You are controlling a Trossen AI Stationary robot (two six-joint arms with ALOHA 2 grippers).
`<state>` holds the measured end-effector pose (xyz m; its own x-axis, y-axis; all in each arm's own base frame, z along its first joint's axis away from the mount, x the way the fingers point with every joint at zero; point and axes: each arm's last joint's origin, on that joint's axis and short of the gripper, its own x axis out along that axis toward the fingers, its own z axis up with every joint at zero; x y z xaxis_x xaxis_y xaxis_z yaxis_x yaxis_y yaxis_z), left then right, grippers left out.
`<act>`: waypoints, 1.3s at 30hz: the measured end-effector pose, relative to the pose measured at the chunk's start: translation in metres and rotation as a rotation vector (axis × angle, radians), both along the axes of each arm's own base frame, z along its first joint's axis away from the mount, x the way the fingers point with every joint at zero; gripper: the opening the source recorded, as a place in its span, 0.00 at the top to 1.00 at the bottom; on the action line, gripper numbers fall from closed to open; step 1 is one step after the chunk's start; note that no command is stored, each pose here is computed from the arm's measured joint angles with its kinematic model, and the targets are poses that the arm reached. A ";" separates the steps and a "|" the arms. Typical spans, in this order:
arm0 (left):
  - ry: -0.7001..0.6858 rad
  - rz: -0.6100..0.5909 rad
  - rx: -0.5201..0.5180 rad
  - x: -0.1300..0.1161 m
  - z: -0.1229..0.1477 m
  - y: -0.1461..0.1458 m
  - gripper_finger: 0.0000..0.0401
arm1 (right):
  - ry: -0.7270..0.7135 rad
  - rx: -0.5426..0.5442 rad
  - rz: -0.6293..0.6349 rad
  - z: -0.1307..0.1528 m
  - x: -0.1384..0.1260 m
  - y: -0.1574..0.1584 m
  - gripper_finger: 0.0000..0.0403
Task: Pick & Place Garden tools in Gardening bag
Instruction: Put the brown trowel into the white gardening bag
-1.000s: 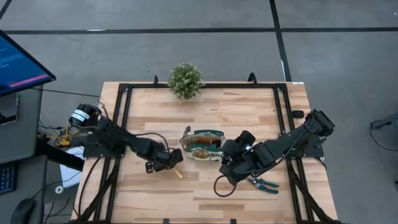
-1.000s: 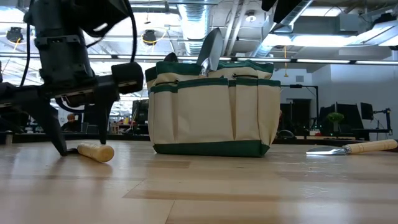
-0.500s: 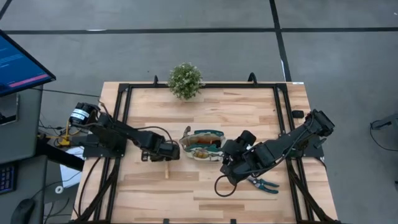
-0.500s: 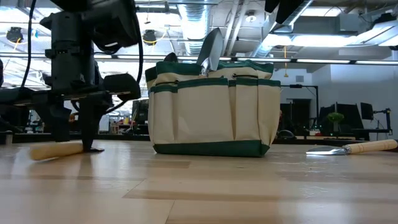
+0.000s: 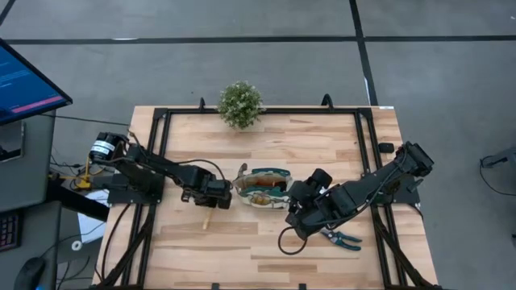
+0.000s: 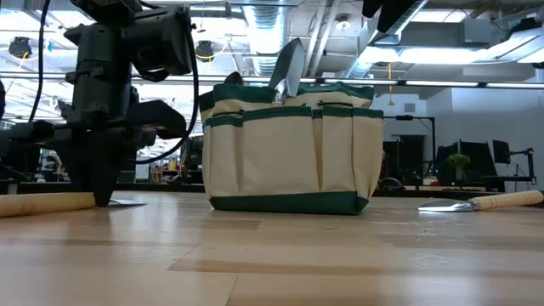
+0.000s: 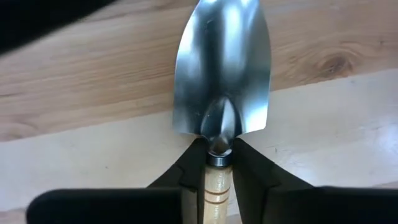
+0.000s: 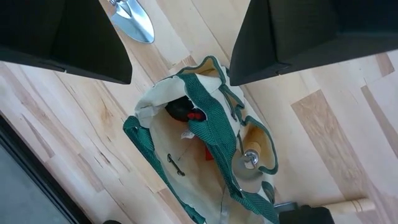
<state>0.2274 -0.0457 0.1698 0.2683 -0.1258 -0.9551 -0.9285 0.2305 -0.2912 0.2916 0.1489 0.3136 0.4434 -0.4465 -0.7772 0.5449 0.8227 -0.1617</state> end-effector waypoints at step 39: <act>-0.776 0.089 -0.051 -0.103 0.129 0.024 0.88 | -0.160 0.046 -0.011 0.051 -0.017 -0.045 0.34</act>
<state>0.1245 -0.0218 0.2986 0.8681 -0.1115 -0.4837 -0.4692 0.1339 -0.8729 0.2749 0.1042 0.3645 0.5584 -0.4175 -0.7168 0.5696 0.8212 -0.0347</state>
